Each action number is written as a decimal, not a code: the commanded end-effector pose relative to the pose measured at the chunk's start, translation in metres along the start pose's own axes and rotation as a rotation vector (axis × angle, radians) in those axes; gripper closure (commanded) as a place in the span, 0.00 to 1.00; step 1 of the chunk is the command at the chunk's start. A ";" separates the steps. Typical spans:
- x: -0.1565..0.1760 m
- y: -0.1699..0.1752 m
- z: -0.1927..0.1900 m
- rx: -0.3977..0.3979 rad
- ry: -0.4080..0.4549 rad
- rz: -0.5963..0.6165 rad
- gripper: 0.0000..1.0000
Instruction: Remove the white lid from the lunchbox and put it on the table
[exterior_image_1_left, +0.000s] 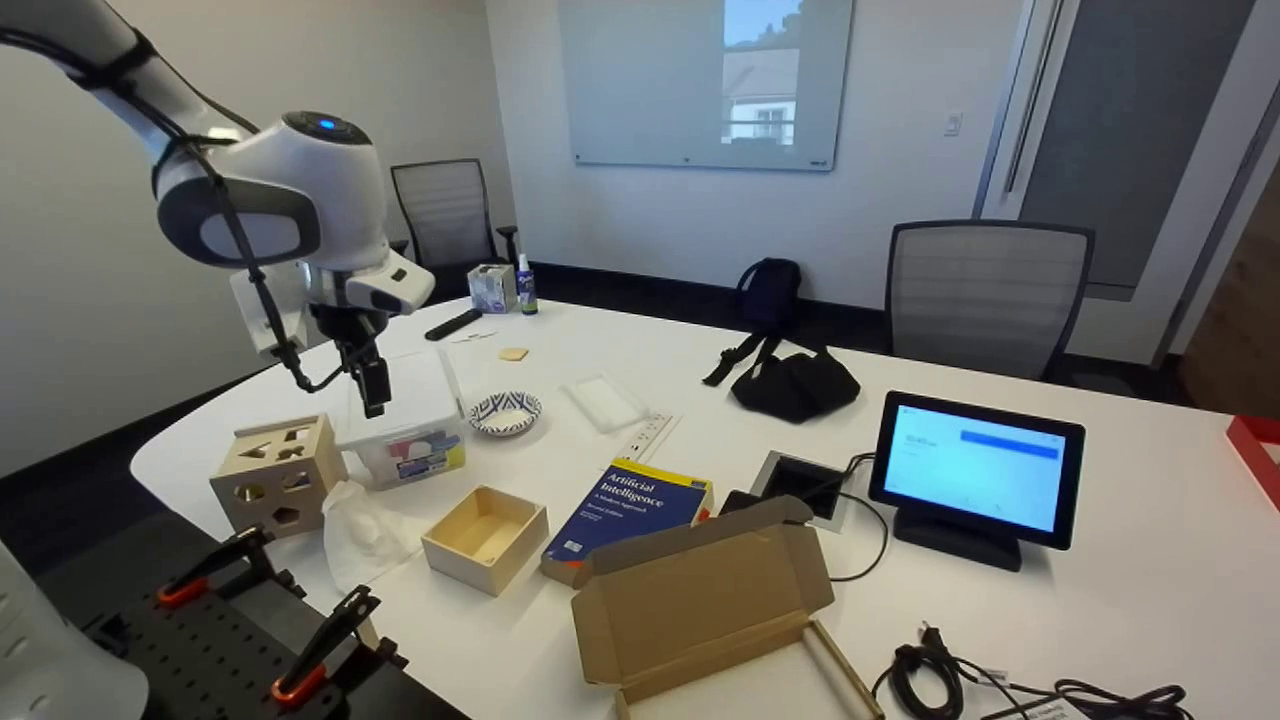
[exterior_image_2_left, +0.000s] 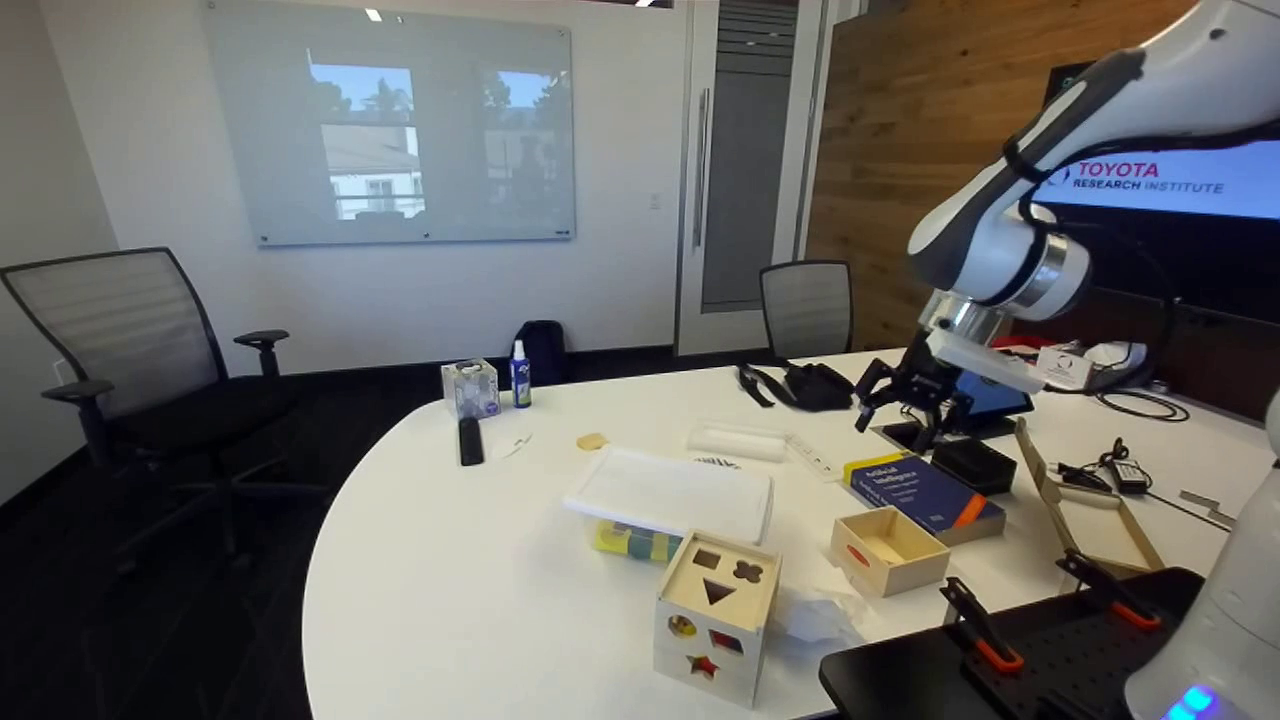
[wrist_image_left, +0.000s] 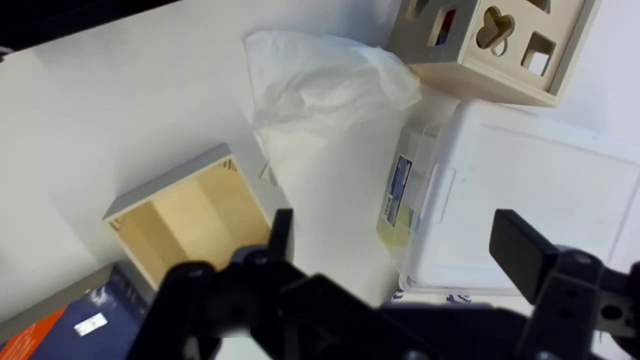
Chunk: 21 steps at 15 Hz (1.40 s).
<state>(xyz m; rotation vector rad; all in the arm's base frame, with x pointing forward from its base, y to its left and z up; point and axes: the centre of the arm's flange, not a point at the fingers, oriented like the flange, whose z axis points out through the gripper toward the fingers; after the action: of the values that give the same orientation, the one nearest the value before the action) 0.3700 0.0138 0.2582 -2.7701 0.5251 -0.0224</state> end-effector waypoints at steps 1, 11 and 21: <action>-0.010 -0.023 0.065 0.018 -0.001 -0.003 0.00; 0.026 -0.050 0.139 0.001 0.060 0.029 0.00; 0.055 -0.081 0.196 0.001 0.068 0.022 0.00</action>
<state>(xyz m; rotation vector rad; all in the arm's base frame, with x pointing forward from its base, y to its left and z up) 0.4534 0.1145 0.1067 -2.7759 0.5719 -0.0614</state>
